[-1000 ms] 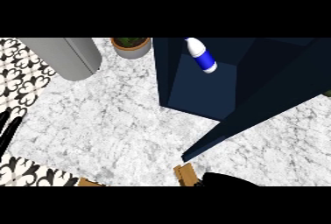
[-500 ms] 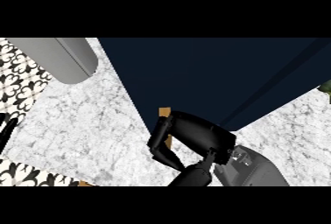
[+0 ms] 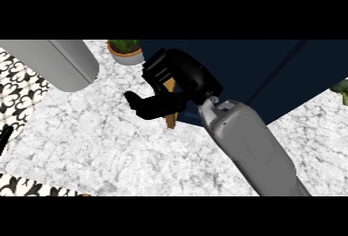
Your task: Pick up the bottled water, place it into the cabinet and close the cabinet
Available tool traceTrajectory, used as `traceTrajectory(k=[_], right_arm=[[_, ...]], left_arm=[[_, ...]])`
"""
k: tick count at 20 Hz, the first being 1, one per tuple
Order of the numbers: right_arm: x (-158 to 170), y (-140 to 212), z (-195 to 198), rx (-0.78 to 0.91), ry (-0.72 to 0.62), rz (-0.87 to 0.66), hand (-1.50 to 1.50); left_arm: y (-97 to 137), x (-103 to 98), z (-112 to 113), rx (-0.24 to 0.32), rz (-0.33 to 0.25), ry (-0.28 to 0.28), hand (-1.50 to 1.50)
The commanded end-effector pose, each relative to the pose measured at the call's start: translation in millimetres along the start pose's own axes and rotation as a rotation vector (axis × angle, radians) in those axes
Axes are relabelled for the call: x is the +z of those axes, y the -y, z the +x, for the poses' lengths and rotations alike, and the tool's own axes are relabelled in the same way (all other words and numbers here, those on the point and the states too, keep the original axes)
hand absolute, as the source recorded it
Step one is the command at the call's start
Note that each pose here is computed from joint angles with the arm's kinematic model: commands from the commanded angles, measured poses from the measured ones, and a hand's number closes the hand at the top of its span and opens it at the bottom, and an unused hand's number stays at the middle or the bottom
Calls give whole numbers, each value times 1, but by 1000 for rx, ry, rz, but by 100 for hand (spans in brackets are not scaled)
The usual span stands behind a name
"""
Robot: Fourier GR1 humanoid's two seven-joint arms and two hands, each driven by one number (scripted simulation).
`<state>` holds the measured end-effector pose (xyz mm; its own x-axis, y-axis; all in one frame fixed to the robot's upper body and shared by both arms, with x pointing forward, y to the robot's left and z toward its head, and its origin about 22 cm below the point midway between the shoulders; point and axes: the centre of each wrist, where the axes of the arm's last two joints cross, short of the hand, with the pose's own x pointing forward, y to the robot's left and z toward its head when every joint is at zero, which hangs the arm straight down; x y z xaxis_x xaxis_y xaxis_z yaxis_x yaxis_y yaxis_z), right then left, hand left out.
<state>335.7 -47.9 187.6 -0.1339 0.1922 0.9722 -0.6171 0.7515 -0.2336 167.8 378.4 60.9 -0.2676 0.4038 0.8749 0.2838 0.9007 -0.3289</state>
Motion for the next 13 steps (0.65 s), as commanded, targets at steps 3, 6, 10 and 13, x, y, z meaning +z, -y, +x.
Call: traceTrajectory(k=[3, 6, 10, 13], right_arm=[[-38, 17, 13, -40, 5, -179, 150], [-39, 27, 16, -145, 12, -246, -150], [-43, 30, 7, -205, -11, -281, -150], [-48, 25, 10, -193, -4, -264, -150]], left_arm=[[0, 5, -2, 11, -4, 11, -150], [-9, 9, 3, -6, 10, 1, -150], [-5, 15, 1, 17, 9, -10, -150], [-7, 16, -1, 11, 23, 10, -150]])
